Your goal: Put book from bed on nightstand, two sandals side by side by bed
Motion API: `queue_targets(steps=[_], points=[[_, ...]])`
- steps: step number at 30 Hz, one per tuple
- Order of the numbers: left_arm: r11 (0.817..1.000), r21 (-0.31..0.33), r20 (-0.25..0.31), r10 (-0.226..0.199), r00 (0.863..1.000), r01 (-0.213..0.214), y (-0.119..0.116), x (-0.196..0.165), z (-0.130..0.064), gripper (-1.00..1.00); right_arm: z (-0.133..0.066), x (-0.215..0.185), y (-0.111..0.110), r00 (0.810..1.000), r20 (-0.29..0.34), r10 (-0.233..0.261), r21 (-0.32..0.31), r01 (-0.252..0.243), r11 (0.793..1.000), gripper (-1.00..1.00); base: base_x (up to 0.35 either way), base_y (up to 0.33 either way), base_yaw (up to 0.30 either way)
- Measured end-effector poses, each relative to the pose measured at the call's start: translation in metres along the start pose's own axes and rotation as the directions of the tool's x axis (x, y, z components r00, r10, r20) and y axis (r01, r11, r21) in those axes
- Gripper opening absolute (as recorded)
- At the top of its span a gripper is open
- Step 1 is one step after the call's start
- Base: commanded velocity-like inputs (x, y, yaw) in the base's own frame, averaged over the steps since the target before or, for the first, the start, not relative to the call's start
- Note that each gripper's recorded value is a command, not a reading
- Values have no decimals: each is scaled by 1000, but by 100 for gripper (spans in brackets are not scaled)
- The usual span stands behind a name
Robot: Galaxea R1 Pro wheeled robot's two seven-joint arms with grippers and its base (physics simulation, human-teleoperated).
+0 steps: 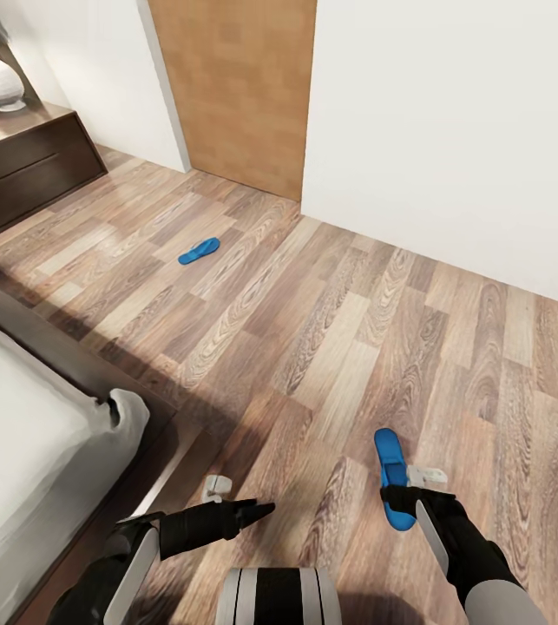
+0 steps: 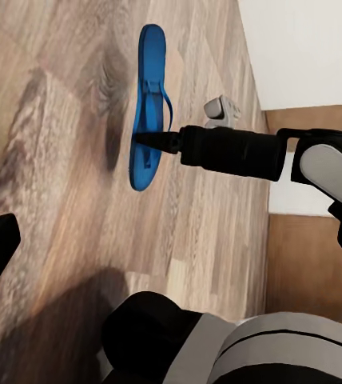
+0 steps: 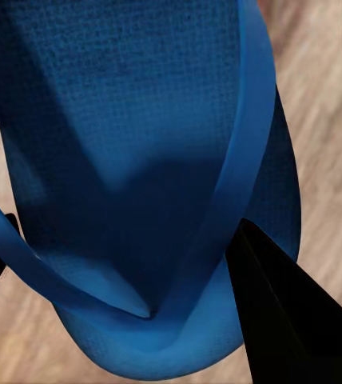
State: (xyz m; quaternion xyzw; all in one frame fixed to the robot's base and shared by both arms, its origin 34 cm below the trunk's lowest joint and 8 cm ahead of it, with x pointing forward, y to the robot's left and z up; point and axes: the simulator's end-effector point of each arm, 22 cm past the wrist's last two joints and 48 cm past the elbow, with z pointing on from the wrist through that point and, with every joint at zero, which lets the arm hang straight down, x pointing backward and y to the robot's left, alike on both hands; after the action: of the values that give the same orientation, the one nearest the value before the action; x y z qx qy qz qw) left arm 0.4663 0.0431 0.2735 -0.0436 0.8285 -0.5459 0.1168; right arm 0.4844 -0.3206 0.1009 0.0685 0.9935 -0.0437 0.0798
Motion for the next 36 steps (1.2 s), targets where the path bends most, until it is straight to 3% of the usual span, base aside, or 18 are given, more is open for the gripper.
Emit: queue_targets(steps=[36], points=[[991, 25, 61, 131, 990, -132, -55, -37, -17, 100, -58, -63, 2, 989, 144, 16, -19, -13, 1000, -100, 0, 0, 0]])
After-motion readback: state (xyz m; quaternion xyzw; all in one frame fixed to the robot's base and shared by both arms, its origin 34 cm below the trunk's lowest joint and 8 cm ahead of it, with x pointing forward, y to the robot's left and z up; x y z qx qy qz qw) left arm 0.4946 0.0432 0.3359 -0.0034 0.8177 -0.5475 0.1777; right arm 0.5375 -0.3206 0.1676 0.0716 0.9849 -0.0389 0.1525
